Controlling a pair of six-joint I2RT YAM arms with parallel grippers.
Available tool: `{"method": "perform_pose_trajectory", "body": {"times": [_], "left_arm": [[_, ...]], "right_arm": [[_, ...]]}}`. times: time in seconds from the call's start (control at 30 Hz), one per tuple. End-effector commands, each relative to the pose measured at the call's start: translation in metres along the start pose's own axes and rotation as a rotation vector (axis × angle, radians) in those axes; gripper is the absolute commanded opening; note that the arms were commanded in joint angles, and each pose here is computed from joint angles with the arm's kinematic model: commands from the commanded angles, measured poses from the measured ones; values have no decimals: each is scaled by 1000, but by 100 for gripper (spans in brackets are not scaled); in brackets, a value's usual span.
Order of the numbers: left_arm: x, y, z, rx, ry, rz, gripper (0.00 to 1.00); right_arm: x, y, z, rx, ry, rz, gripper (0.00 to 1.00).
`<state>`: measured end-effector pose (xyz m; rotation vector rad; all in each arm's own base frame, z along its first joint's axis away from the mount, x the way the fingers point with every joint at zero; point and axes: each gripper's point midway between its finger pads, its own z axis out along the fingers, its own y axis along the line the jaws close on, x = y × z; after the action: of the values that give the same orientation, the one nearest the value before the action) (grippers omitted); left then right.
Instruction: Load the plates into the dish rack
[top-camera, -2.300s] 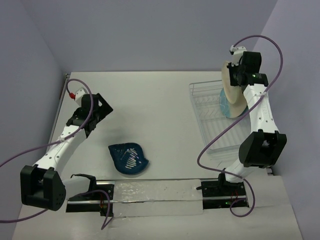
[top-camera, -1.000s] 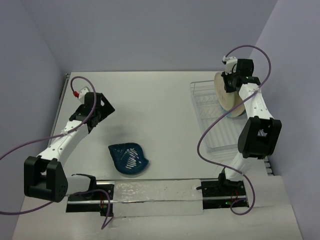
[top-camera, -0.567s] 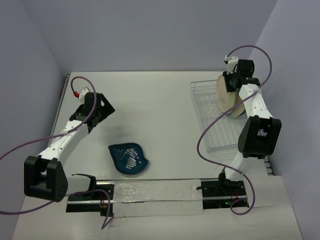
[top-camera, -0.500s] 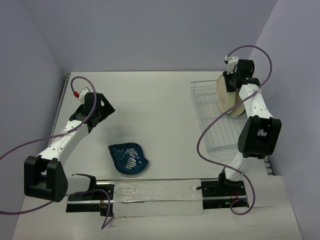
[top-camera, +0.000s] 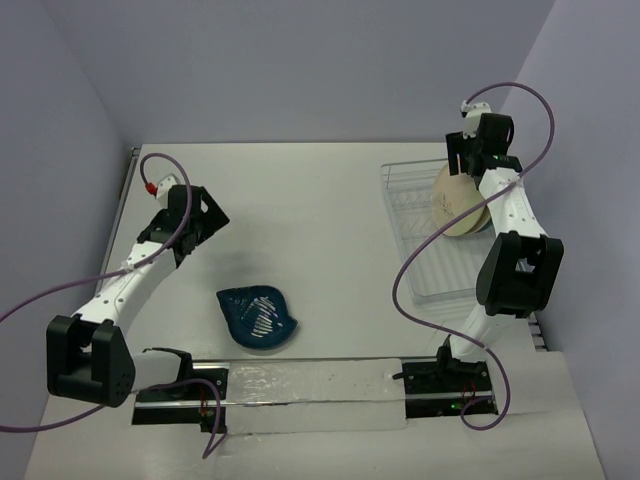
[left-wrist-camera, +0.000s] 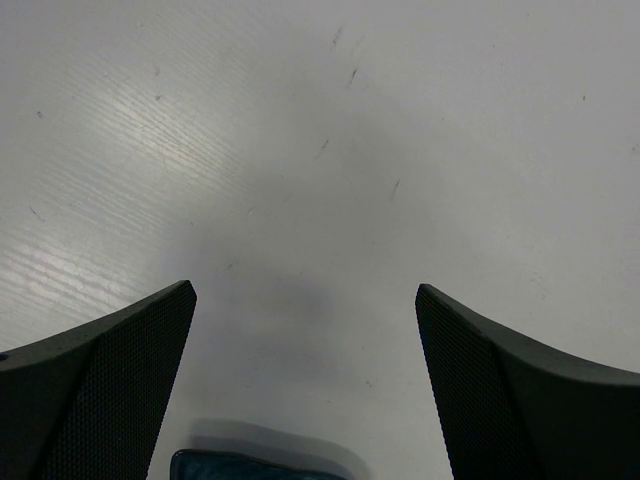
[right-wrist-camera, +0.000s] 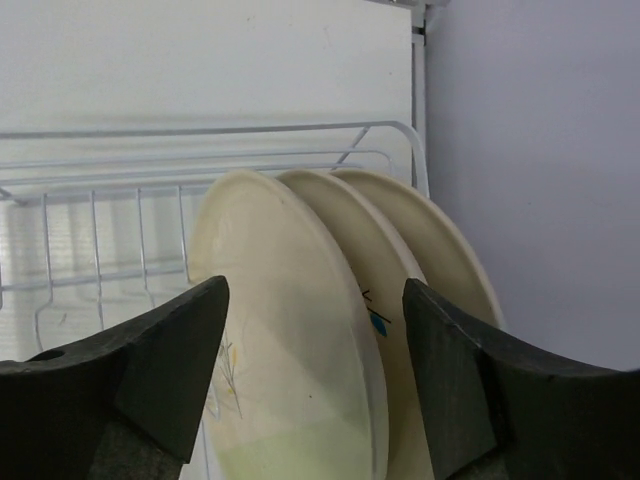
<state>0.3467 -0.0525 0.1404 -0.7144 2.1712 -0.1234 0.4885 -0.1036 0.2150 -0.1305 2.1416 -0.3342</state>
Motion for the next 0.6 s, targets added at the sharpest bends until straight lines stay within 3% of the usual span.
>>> {"method": "perform_pose_trajectory", "body": {"times": [0.0, 0.33, 0.57], "left_arm": [[-11, -9, -11, 43, -29, -8, 99], [2, -6, -17, 84, -9, -19, 99], [20, 4, -21, 94, 22, -57, 99]], "right_arm": [[-42, -29, -14, 123, -122, 58, 81], [-103, -51, -63, 203, -294, 166, 99], [-136, 14, -108, 101, -393, 165, 100]]}}
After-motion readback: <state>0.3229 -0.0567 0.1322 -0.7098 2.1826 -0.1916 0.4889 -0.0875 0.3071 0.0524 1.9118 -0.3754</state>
